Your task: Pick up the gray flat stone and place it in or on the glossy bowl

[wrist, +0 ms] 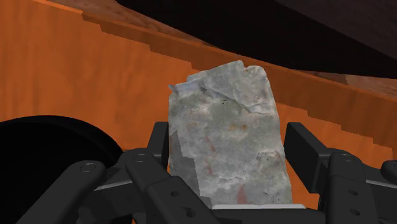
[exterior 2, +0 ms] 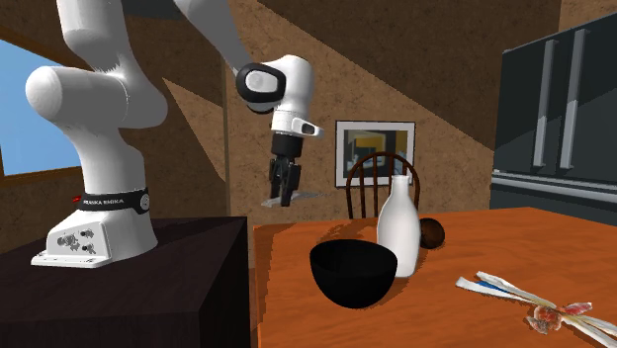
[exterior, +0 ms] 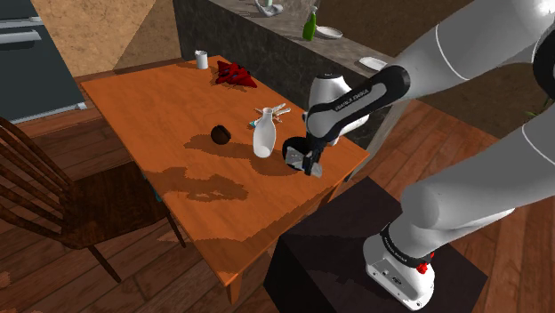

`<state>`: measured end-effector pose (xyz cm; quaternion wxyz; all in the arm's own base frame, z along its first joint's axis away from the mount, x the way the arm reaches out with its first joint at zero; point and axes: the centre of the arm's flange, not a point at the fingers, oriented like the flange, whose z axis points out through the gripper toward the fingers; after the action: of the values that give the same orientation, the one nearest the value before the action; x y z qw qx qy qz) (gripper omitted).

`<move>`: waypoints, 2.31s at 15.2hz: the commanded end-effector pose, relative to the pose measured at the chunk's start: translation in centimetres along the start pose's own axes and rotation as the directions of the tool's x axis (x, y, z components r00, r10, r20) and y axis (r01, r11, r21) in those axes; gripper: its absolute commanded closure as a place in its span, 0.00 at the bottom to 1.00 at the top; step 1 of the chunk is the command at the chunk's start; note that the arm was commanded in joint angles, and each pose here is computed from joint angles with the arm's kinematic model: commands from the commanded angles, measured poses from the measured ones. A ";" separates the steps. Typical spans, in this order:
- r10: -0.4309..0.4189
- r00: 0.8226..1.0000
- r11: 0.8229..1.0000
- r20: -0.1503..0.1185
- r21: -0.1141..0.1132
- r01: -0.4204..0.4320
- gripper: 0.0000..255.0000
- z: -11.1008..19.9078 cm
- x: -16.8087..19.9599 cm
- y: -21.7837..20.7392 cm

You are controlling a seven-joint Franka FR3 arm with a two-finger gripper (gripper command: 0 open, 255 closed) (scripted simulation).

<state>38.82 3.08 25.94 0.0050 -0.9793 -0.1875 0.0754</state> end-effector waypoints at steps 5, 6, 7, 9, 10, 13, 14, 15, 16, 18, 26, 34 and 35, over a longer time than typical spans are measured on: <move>-0.001 1.000 1.000 0.001 -0.001 0.001 1.00 -1.0 2.7 7.2; -0.001 1.000 1.000 0.001 -0.001 0.001 1.00 -1.2 3.2 8.4; -0.001 1.000 1.000 0.001 -0.001 0.001 1.00 -1.4 3.7 9.6; -0.001 1.000 1.000 0.001 -0.001 0.001 1.00 -1.7 4.6 12.1; -0.001 1.000 1.000 0.001 -0.001 0.001 1.00 -1.9 5.1 13.3; -0.001 1.000 1.000 0.001 -0.001 0.001 1.00 -1.8 6.4 16.3; -0.001 1.000 1.000 0.001 -0.001 0.001 1.00 -1.3 6.5 16.3; -0.001 1.000 1.000 0.001 -0.001 0.001 1.00 -0.8 6.6 16.3; -0.001 1.000 1.000 0.001 -0.001 0.001 1.00 -0.2 6.7 16.3; -0.001 1.000 1.000 0.001 -0.001 0.001 1.00 0.8 6.8 16.4; -0.001 1.000 1.000 0.001 -0.001 0.001 1.00 5.0 7.4 16.5; -0.001 1.000 1.000 0.001 -0.001 0.001 1.00 5.7 7.5 16.6; -0.001 1.000 1.000 0.001 -0.001 0.001 1.00 5.7 7.5 16.6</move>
<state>50.95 -9.66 18.60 0.0044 -0.9792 -0.1883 0.0756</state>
